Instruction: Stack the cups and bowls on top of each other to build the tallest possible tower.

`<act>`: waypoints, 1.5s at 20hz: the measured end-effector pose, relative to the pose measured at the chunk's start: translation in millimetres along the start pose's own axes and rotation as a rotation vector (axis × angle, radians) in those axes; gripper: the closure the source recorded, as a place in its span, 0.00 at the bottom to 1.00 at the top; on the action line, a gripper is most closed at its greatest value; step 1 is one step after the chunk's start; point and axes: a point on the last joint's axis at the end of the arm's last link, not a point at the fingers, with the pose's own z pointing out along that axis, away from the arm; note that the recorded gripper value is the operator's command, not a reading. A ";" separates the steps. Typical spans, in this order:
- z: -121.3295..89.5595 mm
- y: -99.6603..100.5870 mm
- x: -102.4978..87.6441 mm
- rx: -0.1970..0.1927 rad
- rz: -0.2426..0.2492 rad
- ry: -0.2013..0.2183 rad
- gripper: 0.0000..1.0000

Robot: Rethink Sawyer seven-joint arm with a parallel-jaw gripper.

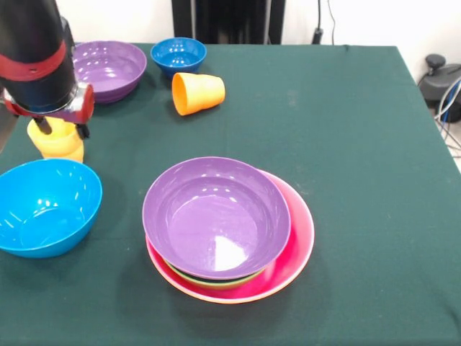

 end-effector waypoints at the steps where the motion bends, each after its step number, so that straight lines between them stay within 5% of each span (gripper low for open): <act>1: 0.0 -2.0 0.0 -0.006 0.000 -0.020 0.00; 6: 0.9 -20.4 2.3 -0.022 0.014 -0.131 0.00; 9: -1.4 -46.2 4.2 -0.024 0.043 -0.235 0.00; 12: -6.6 -66.9 5.0 -0.019 0.069 -0.288 0.00; 24: -22.5 -69.8 -0.5 -0.035 0.074 -0.322 0.00; 30: -31.5 -56.6 -4.0 -0.086 0.089 -0.311 0.00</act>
